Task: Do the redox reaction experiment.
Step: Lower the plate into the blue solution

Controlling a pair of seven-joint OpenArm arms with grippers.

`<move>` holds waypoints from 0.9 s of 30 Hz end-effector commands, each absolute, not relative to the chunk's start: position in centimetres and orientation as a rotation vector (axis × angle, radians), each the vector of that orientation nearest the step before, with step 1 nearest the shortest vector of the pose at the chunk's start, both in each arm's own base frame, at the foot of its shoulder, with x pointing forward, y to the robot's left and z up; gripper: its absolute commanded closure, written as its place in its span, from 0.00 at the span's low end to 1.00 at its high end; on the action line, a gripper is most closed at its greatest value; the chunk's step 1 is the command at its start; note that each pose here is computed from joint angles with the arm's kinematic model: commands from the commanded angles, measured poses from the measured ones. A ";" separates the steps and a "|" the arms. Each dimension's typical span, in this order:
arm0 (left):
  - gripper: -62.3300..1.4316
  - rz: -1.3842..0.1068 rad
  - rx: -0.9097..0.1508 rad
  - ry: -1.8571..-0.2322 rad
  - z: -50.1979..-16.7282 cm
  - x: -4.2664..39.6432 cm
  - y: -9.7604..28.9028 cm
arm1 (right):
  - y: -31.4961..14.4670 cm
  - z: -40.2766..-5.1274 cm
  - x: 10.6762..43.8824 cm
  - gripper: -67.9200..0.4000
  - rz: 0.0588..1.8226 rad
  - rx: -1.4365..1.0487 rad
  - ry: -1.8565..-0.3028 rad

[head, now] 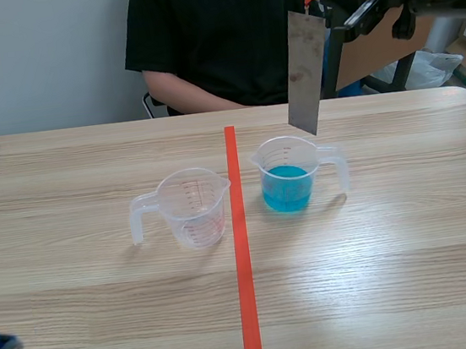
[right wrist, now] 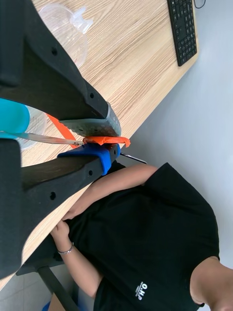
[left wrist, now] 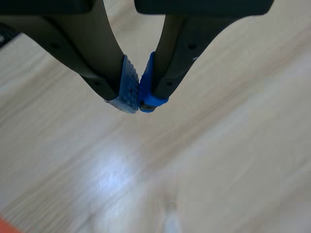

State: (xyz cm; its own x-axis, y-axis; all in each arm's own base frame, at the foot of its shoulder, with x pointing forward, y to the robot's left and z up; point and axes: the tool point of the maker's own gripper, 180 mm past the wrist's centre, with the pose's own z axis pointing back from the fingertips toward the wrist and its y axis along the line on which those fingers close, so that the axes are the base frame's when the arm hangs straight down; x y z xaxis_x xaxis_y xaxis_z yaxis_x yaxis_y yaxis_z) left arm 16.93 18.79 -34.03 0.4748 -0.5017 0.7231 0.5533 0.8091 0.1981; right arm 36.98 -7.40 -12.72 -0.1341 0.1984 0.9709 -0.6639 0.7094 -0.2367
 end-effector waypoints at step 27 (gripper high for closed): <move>0.92 -0.177 0.009 -0.599 -37.7 3.9 22.3 | -5.6 -17.1 37.8 0.97 0.822 0.451 -1.514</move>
State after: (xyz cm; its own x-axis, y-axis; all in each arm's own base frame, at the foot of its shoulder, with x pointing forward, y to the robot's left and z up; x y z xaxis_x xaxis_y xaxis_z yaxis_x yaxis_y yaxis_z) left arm 3.73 22.40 -37.84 0.8191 -0.1673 0.5487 0.1574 0.9854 0.0654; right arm 37.29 -5.43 -18.74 -0.0848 0.2115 0.9737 -0.7206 0.6618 -0.2065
